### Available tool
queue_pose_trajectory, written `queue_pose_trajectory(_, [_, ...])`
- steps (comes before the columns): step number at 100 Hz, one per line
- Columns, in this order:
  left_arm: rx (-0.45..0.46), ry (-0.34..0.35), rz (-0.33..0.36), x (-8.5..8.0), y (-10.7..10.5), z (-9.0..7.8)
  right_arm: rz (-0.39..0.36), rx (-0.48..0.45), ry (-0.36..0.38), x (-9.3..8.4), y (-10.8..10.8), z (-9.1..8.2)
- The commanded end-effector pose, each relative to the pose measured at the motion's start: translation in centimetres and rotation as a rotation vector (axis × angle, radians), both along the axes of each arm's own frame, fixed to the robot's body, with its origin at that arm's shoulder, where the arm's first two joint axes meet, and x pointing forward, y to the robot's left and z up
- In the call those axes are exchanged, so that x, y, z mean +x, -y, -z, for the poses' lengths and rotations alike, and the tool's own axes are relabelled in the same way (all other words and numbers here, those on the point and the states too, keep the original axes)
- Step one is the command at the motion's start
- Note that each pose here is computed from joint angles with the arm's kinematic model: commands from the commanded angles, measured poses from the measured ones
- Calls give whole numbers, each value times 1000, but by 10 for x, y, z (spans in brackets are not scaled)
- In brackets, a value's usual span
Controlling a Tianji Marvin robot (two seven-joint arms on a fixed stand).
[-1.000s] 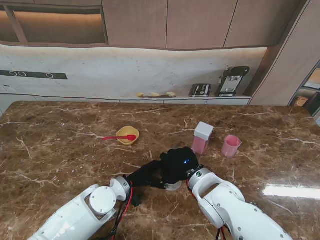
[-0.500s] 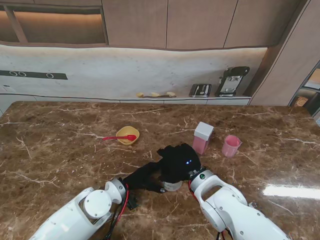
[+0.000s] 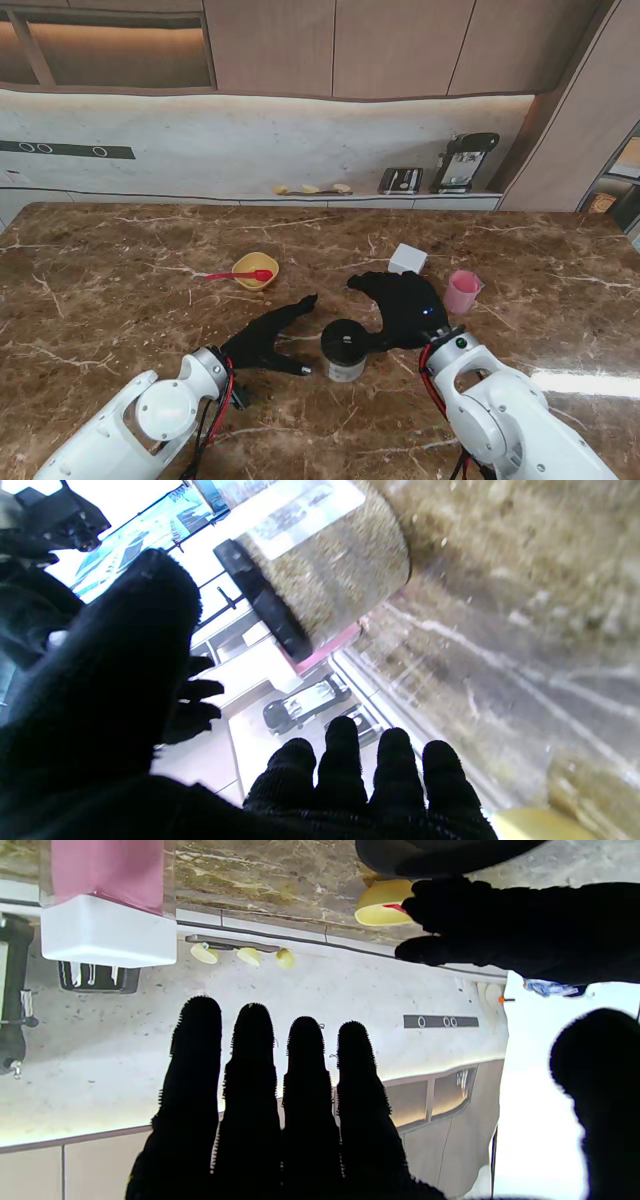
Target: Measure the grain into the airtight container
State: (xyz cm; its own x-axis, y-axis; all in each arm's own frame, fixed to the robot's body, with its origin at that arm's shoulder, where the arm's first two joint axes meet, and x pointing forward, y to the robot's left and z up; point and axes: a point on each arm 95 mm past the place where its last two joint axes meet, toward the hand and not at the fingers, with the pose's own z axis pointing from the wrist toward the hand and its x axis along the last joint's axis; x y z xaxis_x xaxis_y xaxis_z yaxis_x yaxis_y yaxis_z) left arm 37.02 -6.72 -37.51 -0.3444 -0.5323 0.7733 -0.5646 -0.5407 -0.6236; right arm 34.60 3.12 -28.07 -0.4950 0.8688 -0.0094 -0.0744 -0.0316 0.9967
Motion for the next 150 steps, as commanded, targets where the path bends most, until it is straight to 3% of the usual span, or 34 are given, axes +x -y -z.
queue_pose_trajectory(1, [-8,6,-1,-6,0,-7,7,35,-37,-2,9,6])
queue_pose_trajectory(27, [28,108,-38,-23,-9,-38,-53,226,-100,-3,46,6])
queue_pose_trajectory(64, [26,203,-110,-42,-14,-56,-73,403,-215,-9,69,34])
queue_pose_trajectory(100, [36,214,-125,-48,-18,-64,-17,495,-232,-12,86,51])
queue_pose_trajectory(150, [15,214,-117,-46,-13,-64,3,484,-197,-20,91,49])
